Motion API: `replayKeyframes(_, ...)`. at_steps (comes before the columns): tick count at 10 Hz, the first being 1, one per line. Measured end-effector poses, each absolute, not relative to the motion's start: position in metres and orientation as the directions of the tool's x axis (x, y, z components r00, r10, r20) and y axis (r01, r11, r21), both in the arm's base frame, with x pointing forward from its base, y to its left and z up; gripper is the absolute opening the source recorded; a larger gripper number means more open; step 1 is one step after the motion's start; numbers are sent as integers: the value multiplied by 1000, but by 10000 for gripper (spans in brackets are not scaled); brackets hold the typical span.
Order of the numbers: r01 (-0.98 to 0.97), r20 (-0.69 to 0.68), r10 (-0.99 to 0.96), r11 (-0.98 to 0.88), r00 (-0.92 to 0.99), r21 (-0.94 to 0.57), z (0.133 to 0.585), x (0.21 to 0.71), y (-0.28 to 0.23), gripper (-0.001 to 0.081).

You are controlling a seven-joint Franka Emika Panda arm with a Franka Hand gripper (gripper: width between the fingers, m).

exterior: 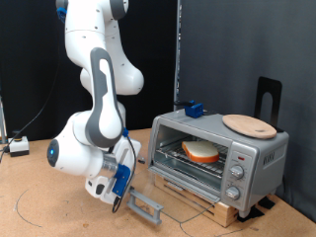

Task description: Make a piece of toast with the oven

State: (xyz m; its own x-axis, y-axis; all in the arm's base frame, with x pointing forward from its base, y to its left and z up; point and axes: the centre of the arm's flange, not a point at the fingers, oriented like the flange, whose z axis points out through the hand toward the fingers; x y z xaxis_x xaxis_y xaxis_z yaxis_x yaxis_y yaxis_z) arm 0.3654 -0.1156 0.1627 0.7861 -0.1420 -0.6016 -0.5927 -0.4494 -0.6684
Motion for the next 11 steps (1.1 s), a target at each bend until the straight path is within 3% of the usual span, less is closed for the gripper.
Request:
replayKeyframes(4, -583, -625, 87, -280, 776, -763, 211, 359, -116, 809)
replayKeyframes(11, -550, -618, 140, -335, 774, -765, 261, 342, -69, 809)
